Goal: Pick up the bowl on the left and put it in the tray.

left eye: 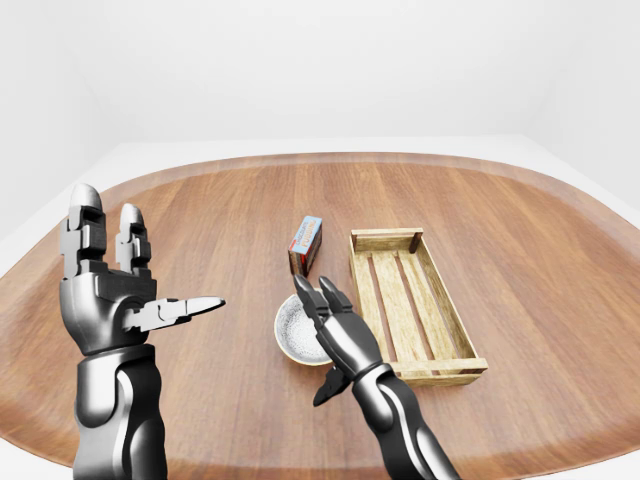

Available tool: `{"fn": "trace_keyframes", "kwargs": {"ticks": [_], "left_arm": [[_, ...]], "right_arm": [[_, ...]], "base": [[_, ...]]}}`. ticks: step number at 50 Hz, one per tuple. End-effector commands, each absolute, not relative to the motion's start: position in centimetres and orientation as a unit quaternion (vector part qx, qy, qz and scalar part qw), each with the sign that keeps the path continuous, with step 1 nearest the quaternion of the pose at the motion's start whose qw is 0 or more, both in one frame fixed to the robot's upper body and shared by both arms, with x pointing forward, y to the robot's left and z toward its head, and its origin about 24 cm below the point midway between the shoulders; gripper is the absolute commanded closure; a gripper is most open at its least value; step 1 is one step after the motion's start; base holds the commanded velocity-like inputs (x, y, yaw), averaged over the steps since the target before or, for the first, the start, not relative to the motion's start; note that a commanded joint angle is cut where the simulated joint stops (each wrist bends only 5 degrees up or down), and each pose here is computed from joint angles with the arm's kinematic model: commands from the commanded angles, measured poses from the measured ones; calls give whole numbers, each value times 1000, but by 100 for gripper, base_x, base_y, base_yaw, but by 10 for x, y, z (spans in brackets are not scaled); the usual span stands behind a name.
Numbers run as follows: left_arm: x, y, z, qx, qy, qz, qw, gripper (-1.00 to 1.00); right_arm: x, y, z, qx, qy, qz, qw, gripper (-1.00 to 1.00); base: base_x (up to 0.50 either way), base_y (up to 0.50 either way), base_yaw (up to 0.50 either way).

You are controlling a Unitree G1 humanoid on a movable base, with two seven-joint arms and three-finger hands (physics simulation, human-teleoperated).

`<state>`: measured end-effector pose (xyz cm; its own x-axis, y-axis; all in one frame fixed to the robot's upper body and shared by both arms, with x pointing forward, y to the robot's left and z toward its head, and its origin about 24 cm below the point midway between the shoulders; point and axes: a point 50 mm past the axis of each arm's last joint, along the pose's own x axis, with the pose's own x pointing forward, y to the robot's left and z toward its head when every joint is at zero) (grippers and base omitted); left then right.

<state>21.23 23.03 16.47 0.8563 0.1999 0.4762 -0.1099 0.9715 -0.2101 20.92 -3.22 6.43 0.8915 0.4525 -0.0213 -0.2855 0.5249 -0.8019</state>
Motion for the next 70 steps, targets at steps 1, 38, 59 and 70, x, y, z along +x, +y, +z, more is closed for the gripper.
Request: {"fn": "trace_keyframes", "kwargs": {"ticks": [1, 38, 59, 70], "left_arm": [[212, 230, 165, -88, -256, 81, 959, -100], [214, 232, 164, -92, -253, 84, 959, -100], [214, 232, 164, -93, -254, 85, 959, -100], [214, 231, 163, -92, -252, 84, 960, -100]], "right_arm": [[210, -31, 55, -443, -74, 221, 866, -100], [214, -39, 24, -434, -3, 251, 865, -100], [222, -42, 15, -449, 28, 274, 850, -100], [227, -45, 14, -455, 39, 279, 845, -100]], "base": [[0, 0, 0], [0, 0, 0], [0, 0, 0], [0, 0, 0]]}}
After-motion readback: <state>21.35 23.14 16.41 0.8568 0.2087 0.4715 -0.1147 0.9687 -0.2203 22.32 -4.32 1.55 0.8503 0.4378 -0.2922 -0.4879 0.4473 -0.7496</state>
